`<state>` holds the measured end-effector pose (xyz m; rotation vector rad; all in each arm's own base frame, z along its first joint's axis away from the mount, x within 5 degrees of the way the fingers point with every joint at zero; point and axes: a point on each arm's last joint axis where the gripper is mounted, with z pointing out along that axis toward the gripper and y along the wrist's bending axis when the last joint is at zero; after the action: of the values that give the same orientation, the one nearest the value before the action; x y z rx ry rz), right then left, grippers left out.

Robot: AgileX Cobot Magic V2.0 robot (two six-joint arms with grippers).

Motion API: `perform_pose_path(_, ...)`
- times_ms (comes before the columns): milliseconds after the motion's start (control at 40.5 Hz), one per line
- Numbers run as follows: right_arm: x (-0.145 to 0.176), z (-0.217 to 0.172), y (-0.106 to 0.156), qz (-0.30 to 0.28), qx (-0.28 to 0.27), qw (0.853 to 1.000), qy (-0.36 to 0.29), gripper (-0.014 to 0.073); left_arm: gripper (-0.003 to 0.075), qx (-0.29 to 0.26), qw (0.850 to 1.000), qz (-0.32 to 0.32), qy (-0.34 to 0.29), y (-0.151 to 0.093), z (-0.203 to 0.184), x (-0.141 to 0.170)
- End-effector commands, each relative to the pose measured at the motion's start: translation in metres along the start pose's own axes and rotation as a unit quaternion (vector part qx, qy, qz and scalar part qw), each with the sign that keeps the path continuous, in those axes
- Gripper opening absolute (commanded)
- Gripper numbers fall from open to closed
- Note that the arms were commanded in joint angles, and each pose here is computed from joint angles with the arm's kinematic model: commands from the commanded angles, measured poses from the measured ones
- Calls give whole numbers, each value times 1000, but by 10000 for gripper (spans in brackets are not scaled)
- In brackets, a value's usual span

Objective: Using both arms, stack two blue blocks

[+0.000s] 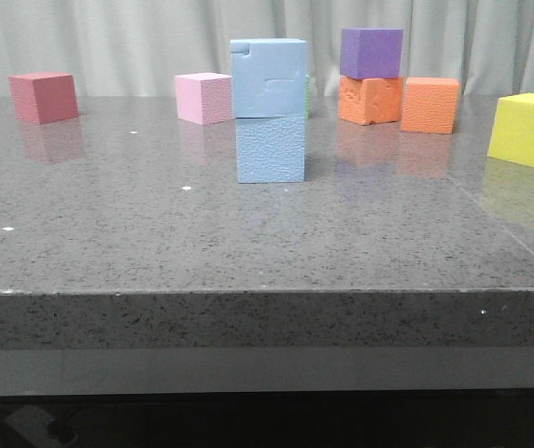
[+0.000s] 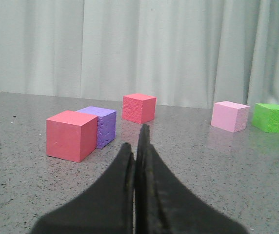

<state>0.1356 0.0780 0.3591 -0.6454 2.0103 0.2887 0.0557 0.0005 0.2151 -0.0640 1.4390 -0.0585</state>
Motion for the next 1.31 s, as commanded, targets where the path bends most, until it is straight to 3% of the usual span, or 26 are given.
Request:
perform_pose_path(0,-13,-7,-1,-7,7,999,-48,-121,-20,6,999,-9,-50,-1,-2,-9)
perform_pose_path(345,-11,-9,0,-8,6,999,-52,-121,-20,6,999,-9,-50,-1,-2,-9)
perform_pose_path(518,16,-35,-16,23,83,993,-80,-121,-20,6,999,-8,-50,-1,-2,-9)
perform_pose_path(691,74,-58,-17,59,180,976,-105,-121,-20,6,999,-8,-50,-1,-2,-9)
perform_pose_path(839,118,-61,-11,67,249,953,-161,-121,-20,6,999,-8,-50,-1,-2,-9)
perform_pose_path(1061,159,-39,-8,107,258,928,-246,-121,-20,6,999,-8,-50,-1,-2,-9)
perform_pose_path(1283,178,-23,-12,121,270,914,-277,-121,-20,6,999,-8,-50,-1,-2,-9)
